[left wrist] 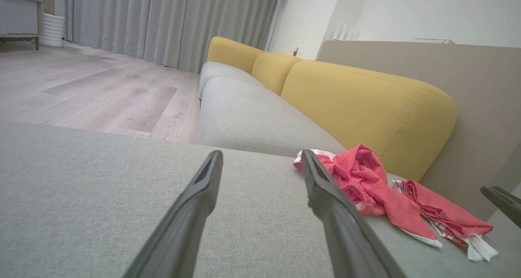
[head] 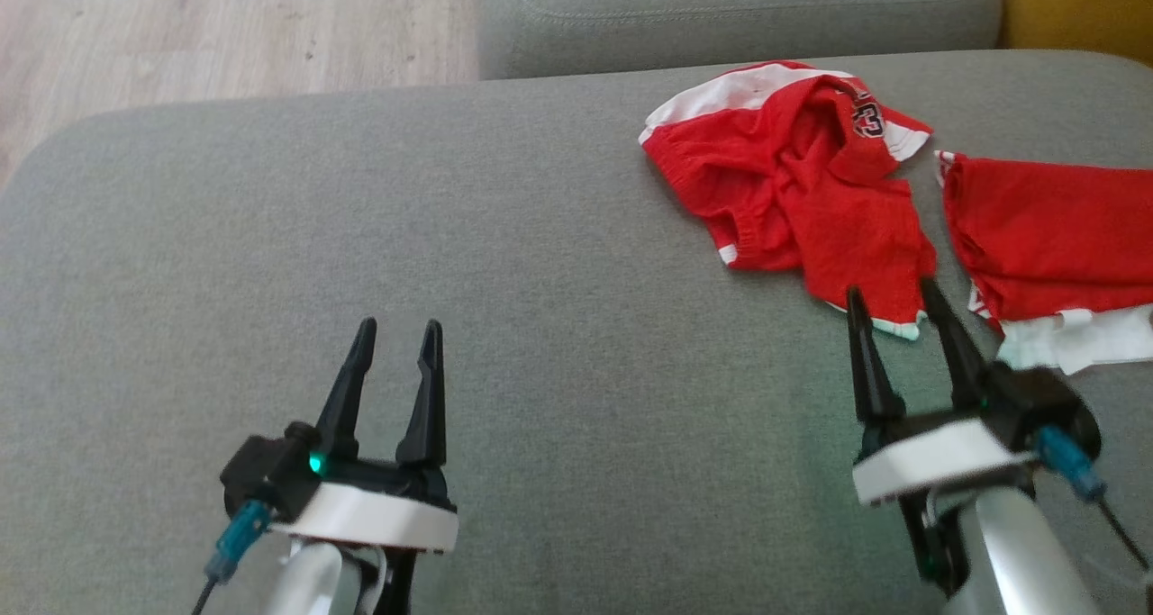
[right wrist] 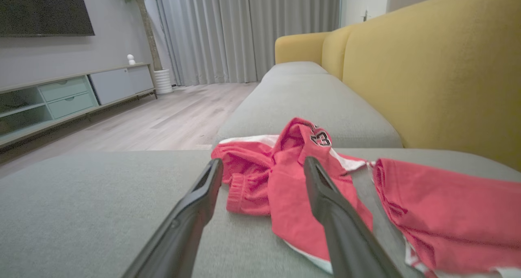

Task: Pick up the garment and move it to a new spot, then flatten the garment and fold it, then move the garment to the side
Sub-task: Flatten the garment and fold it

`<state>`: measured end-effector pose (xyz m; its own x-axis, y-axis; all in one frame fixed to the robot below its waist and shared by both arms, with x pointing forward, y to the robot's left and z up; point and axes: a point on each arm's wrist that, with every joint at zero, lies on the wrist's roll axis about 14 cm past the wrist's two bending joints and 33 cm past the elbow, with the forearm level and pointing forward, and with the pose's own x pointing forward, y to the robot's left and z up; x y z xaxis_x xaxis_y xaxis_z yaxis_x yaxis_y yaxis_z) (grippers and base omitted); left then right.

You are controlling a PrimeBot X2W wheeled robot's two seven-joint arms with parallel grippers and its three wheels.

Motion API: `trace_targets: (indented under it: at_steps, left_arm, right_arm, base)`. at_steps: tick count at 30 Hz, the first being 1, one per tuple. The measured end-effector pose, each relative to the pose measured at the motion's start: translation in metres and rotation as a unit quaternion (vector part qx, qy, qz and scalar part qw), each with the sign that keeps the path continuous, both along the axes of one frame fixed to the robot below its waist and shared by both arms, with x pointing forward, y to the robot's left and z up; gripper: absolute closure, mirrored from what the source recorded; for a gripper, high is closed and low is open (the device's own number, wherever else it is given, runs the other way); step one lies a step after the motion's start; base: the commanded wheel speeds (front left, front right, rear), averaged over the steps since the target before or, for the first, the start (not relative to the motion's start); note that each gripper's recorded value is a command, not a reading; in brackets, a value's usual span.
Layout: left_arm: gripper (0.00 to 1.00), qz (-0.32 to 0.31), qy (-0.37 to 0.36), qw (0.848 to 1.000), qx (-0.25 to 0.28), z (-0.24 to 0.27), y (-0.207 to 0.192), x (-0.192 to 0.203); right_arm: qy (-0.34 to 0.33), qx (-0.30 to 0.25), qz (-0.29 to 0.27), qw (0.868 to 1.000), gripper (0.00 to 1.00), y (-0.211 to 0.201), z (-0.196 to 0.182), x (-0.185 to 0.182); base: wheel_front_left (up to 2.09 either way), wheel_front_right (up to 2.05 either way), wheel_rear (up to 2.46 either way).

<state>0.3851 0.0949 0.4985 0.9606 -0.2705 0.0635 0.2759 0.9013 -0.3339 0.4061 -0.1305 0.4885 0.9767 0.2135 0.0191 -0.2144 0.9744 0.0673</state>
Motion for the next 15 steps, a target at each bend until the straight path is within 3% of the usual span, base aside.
trace_targets:
  at_steps: [5,15]
  left_arm:
    - [0.00,-0.008,0.008,1.000,0.003,-0.006,-0.005,-0.005]
    - [0.00,0.002,0.032,0.999,0.006,-0.022,0.002,-0.010]
  right_arm:
    - [0.019,0.018,-0.013,1.000,0.00,-0.006,-0.011,-0.015]
    - [0.030,0.017,0.002,0.999,0.00,0.006,-0.020,0.006]
  base:
    - [0.00,0.00,0.00]
    - [0.00,0.00,0.00]
